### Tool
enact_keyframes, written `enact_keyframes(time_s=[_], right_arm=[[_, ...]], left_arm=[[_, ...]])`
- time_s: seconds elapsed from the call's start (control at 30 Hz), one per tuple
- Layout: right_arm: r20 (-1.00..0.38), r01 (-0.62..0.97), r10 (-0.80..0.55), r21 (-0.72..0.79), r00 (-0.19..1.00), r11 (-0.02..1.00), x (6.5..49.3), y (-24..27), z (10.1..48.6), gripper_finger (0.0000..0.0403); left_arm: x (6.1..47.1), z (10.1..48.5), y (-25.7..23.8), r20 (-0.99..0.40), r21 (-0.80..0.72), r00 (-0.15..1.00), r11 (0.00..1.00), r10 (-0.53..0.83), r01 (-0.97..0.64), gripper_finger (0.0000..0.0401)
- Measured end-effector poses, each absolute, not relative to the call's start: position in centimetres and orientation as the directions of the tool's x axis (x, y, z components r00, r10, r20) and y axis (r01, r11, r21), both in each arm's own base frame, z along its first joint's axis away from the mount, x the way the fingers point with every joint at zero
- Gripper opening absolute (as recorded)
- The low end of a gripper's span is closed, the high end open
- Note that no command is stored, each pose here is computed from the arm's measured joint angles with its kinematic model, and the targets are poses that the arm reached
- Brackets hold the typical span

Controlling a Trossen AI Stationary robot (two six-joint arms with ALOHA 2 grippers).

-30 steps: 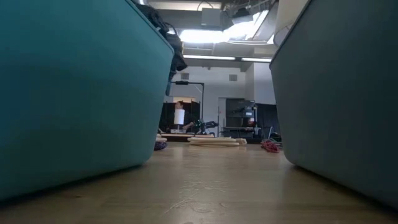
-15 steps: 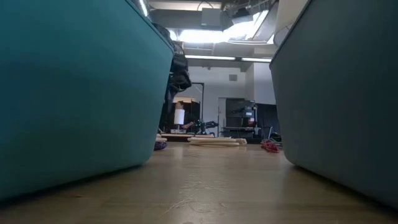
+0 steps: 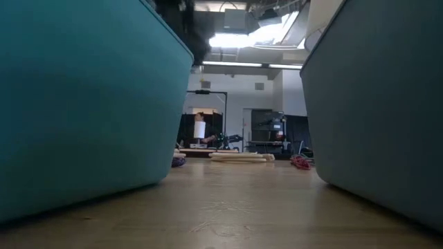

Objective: Pick and place USB-C Cables
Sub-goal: Adjust the green bin

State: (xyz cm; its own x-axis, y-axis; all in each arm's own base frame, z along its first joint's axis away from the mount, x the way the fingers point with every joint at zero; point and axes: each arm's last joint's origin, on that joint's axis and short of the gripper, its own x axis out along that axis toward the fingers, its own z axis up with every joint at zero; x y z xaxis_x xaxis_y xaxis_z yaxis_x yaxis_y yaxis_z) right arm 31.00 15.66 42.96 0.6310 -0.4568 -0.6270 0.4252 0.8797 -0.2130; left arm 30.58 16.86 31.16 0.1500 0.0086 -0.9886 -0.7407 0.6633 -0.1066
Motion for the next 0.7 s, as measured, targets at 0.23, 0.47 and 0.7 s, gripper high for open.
enact_keyframes(time_s=[0.23, 0.47, 0.7], right_arm=[[-0.693, 0.429, -0.402, -0.147, 0.598, 0.891, 32.4, 14.5, 41.9, 0.0113], [-0.716, 0.182, -0.076, 0.072, 0.694, 0.981, 38.0, 13.3, 38.2, 0.0112], [-0.634, -0.069, 0.263, 0.314, 0.727, 0.947, 41.4, 11.2, 35.1, 0.0101]], left_arm=[[25.9, 39.6, 8.6, -0.911, -0.01, 0.305, 0.726, 0.277, -0.688, 0.022], [18.0, 45.0, 1.8, -0.781, -0.109, 0.523, 0.75, 0.342, -0.653, 0.0207], [11.2, 47.0, -1.3, -0.621, -0.171, 0.644, 0.724, 0.447, -0.668, 0.0187]])
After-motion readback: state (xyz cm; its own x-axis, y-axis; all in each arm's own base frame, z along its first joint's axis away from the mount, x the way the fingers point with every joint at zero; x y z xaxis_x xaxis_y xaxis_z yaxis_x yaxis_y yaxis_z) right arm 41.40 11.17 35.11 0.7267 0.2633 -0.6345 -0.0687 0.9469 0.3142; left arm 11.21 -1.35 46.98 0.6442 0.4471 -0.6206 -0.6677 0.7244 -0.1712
